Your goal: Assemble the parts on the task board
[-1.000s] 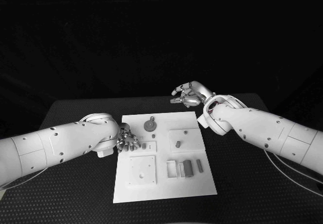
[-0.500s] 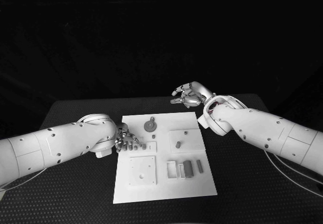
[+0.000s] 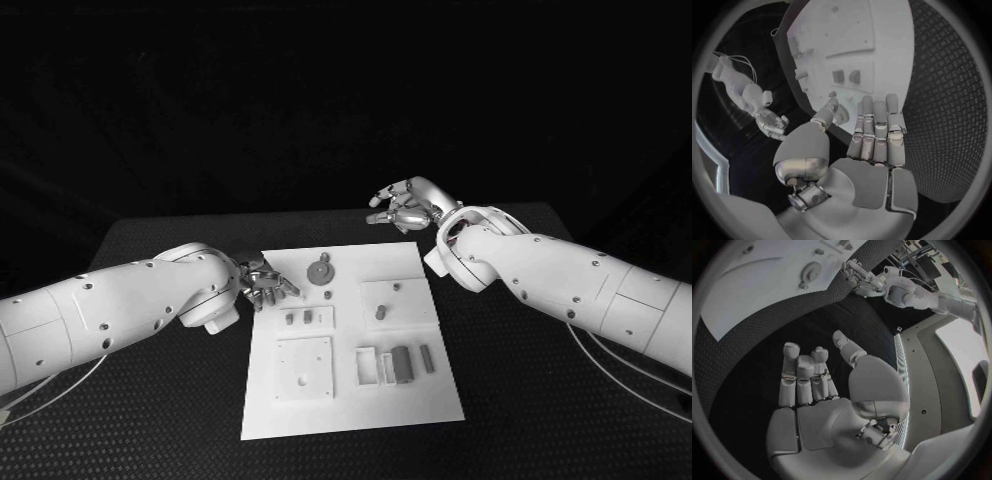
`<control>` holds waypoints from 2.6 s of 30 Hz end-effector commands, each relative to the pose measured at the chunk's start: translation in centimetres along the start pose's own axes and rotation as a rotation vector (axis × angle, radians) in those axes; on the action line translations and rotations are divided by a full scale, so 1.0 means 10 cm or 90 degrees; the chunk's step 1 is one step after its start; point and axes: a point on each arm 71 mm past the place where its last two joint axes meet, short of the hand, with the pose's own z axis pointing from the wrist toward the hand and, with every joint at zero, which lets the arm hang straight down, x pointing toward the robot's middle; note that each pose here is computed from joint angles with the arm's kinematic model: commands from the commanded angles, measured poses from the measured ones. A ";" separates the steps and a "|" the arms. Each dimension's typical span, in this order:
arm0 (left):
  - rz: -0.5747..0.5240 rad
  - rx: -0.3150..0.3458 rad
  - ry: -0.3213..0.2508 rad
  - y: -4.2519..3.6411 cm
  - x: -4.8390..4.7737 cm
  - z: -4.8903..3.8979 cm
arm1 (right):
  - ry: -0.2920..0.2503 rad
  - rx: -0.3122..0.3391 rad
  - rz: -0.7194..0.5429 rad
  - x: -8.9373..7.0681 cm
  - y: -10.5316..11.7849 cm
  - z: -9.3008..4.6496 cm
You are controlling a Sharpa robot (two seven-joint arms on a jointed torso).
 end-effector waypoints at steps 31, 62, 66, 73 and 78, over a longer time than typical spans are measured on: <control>0.288 0.384 -0.147 -0.663 0.205 0.077 | 0.003 -0.006 -0.001 0.00 0.00 0.00; 0.328 0.337 -0.110 -0.601 0.462 0.313 | 0.006 -0.008 0.000 0.01 0.02 0.00; 0.329 0.338 -0.106 -0.610 0.479 0.325 | 0.006 -0.008 0.001 0.02 0.02 0.00; 0.329 0.336 -0.104 -0.610 0.484 0.331 | 0.007 -0.008 0.001 0.02 0.02 0.00; 0.330 0.333 -0.105 -0.604 0.477 0.340 | 0.007 -0.009 0.001 0.02 0.03 0.00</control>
